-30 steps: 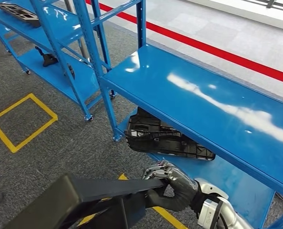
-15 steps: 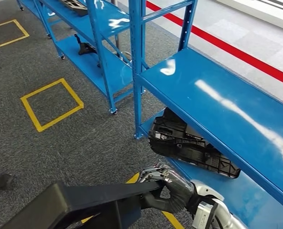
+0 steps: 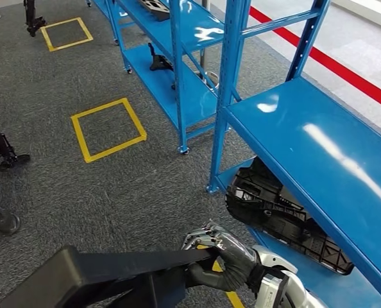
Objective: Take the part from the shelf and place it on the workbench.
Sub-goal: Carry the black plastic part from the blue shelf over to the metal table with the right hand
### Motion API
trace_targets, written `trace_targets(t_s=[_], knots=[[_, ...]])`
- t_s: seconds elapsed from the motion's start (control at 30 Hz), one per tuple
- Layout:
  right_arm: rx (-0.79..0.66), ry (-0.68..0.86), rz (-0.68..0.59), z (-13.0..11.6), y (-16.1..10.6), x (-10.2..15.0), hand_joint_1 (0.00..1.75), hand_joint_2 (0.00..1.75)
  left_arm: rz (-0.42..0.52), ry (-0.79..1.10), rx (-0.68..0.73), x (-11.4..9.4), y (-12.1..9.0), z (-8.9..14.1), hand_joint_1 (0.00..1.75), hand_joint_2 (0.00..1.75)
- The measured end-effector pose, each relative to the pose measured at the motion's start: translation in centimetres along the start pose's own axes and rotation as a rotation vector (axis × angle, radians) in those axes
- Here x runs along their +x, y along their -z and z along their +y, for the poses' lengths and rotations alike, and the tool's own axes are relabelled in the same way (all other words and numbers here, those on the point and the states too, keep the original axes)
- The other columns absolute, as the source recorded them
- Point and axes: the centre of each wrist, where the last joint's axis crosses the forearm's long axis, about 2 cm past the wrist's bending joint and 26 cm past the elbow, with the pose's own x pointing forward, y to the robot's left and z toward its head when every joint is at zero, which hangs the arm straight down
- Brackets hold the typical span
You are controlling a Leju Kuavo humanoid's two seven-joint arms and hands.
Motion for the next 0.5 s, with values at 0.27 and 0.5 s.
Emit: trace_targets(t_s=[0.27,0.5], knots=[[-0.015,0.016,-0.002,0.58,-0.07,-0.04,1.75,1.75,-0.004,0.03,-0.017,0.13,0.03,-0.07,0.0,1.75],[-0.021,0.017,-0.01,0.65,0.0,0.07,1.75,1.75,-0.001,0.055,-0.026,0.08,0.01,-0.11,0.0,1.75]])
